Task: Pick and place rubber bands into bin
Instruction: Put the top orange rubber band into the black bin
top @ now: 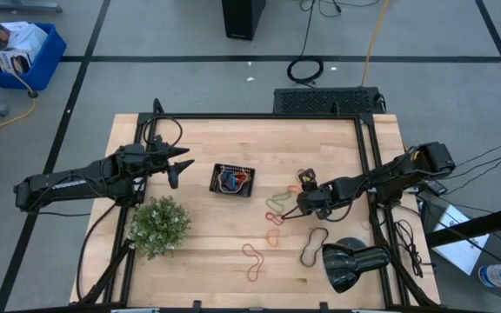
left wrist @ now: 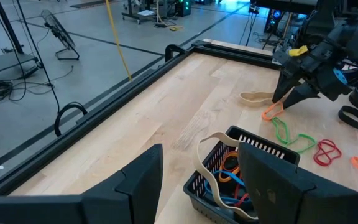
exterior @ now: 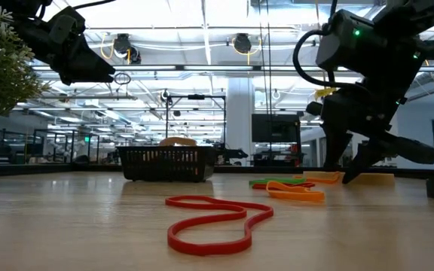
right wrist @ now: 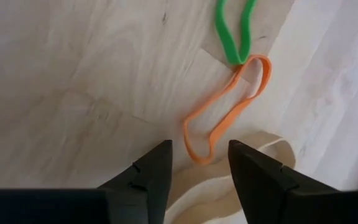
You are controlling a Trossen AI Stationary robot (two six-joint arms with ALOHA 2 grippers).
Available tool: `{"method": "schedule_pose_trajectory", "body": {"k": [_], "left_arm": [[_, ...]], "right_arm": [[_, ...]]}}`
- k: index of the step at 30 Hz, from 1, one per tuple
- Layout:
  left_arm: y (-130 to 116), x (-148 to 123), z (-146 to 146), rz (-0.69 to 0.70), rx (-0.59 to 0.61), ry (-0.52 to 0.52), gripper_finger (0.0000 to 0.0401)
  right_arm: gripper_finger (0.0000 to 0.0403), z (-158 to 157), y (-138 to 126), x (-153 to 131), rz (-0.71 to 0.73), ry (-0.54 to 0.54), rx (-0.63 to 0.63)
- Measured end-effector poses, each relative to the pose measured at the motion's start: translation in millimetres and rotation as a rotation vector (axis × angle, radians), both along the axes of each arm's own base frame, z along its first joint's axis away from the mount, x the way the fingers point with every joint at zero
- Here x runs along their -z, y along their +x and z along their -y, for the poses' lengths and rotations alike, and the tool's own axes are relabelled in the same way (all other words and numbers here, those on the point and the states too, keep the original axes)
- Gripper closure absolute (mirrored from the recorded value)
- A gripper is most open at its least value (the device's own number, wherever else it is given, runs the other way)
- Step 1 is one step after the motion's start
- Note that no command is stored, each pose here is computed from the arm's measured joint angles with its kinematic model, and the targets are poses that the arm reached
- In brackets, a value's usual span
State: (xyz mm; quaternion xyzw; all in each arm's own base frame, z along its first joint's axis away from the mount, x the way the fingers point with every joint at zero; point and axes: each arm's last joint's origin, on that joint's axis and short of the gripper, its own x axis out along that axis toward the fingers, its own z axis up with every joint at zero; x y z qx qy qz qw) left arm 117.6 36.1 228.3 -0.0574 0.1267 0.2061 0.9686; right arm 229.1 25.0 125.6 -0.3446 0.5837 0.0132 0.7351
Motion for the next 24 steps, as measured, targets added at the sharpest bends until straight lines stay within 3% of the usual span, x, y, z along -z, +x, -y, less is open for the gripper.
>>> {"method": "schedule_pose_trajectory", "body": {"k": [17,24], "left_arm": [[0.0,0.0,0.0,-0.005,0.004,0.012,0.0185],[0.0,0.0,0.0,-0.007,0.005,0.015,0.0185]], "right_arm": [[0.0391,2.2,-6.2,11.1,0.05,0.007,0.005],[0.0397,2.2,-4.0,10.6,0.106,0.015,0.069]]}}
